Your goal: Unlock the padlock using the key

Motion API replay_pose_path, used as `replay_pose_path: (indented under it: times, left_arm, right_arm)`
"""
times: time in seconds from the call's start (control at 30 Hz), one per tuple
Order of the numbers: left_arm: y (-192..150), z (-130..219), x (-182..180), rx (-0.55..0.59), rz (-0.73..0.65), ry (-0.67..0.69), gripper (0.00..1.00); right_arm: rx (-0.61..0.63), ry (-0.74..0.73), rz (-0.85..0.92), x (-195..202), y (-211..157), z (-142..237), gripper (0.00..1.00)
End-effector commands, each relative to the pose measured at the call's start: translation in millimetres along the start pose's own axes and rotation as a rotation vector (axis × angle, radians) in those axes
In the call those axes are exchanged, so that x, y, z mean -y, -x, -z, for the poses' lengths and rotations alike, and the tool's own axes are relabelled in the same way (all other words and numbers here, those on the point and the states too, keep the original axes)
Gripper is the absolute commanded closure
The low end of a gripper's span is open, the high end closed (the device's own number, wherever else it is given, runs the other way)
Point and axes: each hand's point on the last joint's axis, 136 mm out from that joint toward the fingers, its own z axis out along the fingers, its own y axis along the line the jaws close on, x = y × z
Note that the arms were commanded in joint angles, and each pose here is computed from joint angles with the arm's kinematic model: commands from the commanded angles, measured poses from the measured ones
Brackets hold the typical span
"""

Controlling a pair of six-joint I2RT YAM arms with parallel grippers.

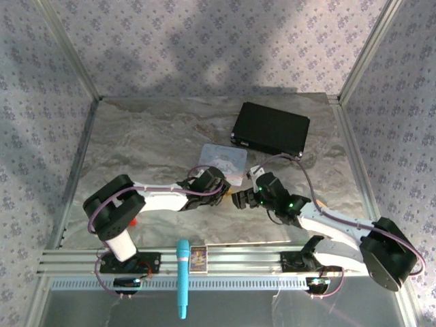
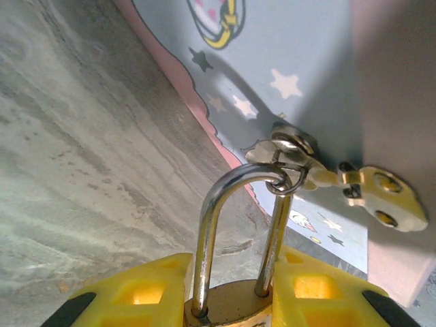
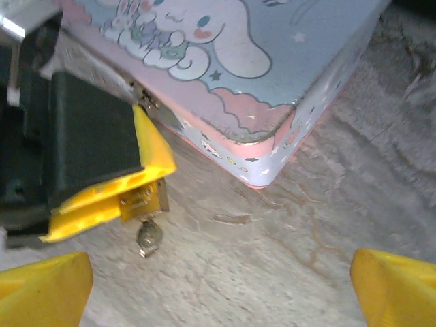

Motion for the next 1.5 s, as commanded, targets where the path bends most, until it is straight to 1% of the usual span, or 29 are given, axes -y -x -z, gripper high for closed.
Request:
replay_pose_path:
  times: [0.0, 0.07, 0.1, 0.27, 0.33, 0.4, 0.47, 0.67, 0.73, 0.8, 0.87, 0.97, 1.0, 1.1, 1.23, 1.37, 1.47]
  left_arm:
    - [-0.3, 7.3, -10.0, -0.020, -0.030, 0.050, 0.90]
    - [-0.5, 8.4, -12.0, -0.024, -0.034, 0.060, 0.90]
    - [-0.7, 9.0, -12.3, -0.025, -0.035, 0.062, 0.90]
    - [-0.2, 13.2, -11.3, -0.029, -0.020, 0.046, 0.90]
    - [-0.1, 14.6, -11.7, -0.036, -0.004, 0.039, 0.90]
    - [-0.8, 15.5, -10.0, -0.053, 0.021, 0.018, 0.90]
    - [-0.3, 18.0, -6.1, -0.062, 0.032, -0.006, 0.90]
    - [3.5, 27.5, -5.1, -0.056, 0.023, -0.005, 0.90]
    - [2.3, 29.2, -3.4, -0.064, 0.023, -0.010, 0.90]
    - [0.4, 30.1, -3.7, -0.076, 0.027, -0.011, 0.90]
    - [-2.2, 28.1, -13.1, -0.094, 0.070, -0.004, 0.90]
    - [-6.2, 27.6, -17.1, -0.122, 0.124, -0.043, 0.91]
    - [-6.3, 28.3, -16.6, -0.122, 0.124, -0.045, 0.91]
    - [-7.4, 31.4, -15.0, -0.125, 0.117, -0.041, 0.91]
    - [-4.8, 37.9, -6.5, -0.128, 0.117, -0.080, 0.91]
    - [0.6, 41.6, -9.3, -0.114, 0.119, -0.077, 0.91]
    - [2.8, 43.2, -11.4, -0.102, 0.114, -0.072, 0.91]
  right_arm:
    - [0.013, -0.112, 0.287, 6.0, 7.6, 2.5, 0.05]
    - [0.034, -0.103, 0.396, -3.6, 6.5, -1.8, 0.15]
    - [0.032, -0.096, 0.439, -7.0, 4.7, -4.2, 0.18]
    - [0.025, -0.052, 0.578, -28.3, -4.6, -13.3, 0.34]
    - [0.017, -0.051, 0.624, -35.8, -7.0, -16.3, 0.35]
    - [0.035, -0.059, 0.660, -41.4, -7.6, -19.8, 0.37]
    - [0.042, -0.052, 0.673, -45.9, -7.7, -24.4, 0.43]
    - [0.031, -0.062, 0.732, -54.3, -9.4, -36.3, 0.43]
    - [0.051, -0.081, 0.758, -57.9, -8.2, -37.4, 0.44]
    - [0.083, -0.095, 0.751, -59.1, -2.8, -37.5, 0.47]
    - [0.109, -0.100, 0.733, -61.6, 2.4, -36.2, 0.49]
    - [0.127, -0.092, 0.721, -67.1, 5.7, -37.3, 0.55]
    - [0.127, -0.091, 0.716, -68.3, 6.4, -38.7, 0.58]
    - [0.114, -0.061, 0.707, -75.8, 3.1, -46.0, 0.58]
    - [0.065, -0.094, 0.744, -75.8, -5.9, -56.0, 0.61]
    - [0.068, -0.108, 0.701, -72.0, -5.6, -55.3, 0.71]
    - [0.076, -0.074, 0.653, -71.6, -4.3, -52.2, 0.74]
